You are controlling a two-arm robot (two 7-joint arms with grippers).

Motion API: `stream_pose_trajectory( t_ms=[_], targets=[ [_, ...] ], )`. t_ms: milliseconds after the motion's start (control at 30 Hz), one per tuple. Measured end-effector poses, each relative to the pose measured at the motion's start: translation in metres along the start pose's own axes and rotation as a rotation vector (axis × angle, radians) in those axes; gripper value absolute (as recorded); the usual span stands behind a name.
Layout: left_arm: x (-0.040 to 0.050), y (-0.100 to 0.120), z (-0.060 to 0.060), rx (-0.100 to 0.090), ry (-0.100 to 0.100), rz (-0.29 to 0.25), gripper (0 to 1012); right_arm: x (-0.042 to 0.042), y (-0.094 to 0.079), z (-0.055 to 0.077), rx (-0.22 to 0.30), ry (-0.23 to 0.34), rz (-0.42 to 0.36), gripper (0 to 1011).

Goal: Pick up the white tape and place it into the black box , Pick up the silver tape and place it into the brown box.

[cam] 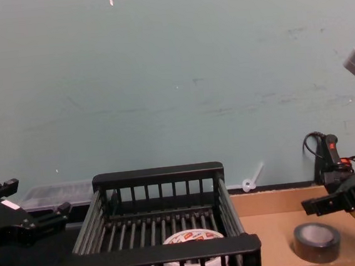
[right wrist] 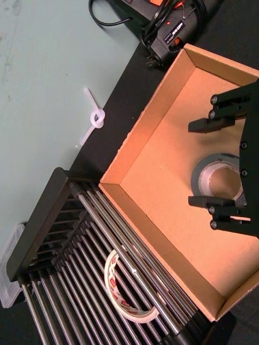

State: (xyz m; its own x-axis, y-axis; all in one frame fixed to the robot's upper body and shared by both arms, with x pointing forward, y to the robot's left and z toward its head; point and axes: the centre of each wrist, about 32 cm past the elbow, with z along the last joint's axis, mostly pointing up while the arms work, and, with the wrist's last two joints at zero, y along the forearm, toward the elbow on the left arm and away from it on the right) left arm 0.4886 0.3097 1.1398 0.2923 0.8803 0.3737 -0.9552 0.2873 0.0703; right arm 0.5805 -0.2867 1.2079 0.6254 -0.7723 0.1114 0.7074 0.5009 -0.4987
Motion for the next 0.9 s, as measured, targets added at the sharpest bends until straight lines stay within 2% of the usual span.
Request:
stream_pose_trajectory(
  t_ms=[67, 167, 200, 367, 900],
  targets=[
    [0.0, 0.0, 0.0, 0.0, 0.0, 0.0, 1002, 0.0, 0.0, 0.0, 0.0, 0.0, 0.0, 778],
    [0.0, 0.0, 0.0, 0.0, 0.0, 0.0, 1001, 0.0, 0.0, 0.0, 0.0, 0.0, 0.0, 833],
    [0.0, 0.0, 0.0, 0.0, 0.0, 0.0, 1001, 0.0, 0.0, 0.0, 0.0, 0.0, 0.0, 886],
    [0.0, 0.0, 0.0, 0.0, 0.0, 0.0, 1001, 0.0, 0.0, 0.0, 0.0, 0.0, 0.0, 995],
    [0.0, 0.0, 0.0, 0.0, 0.0, 0.0, 1001, -0.0004, -0.0001, -0.0002, 0.004, 0.001, 0.0, 1002]
  ],
)
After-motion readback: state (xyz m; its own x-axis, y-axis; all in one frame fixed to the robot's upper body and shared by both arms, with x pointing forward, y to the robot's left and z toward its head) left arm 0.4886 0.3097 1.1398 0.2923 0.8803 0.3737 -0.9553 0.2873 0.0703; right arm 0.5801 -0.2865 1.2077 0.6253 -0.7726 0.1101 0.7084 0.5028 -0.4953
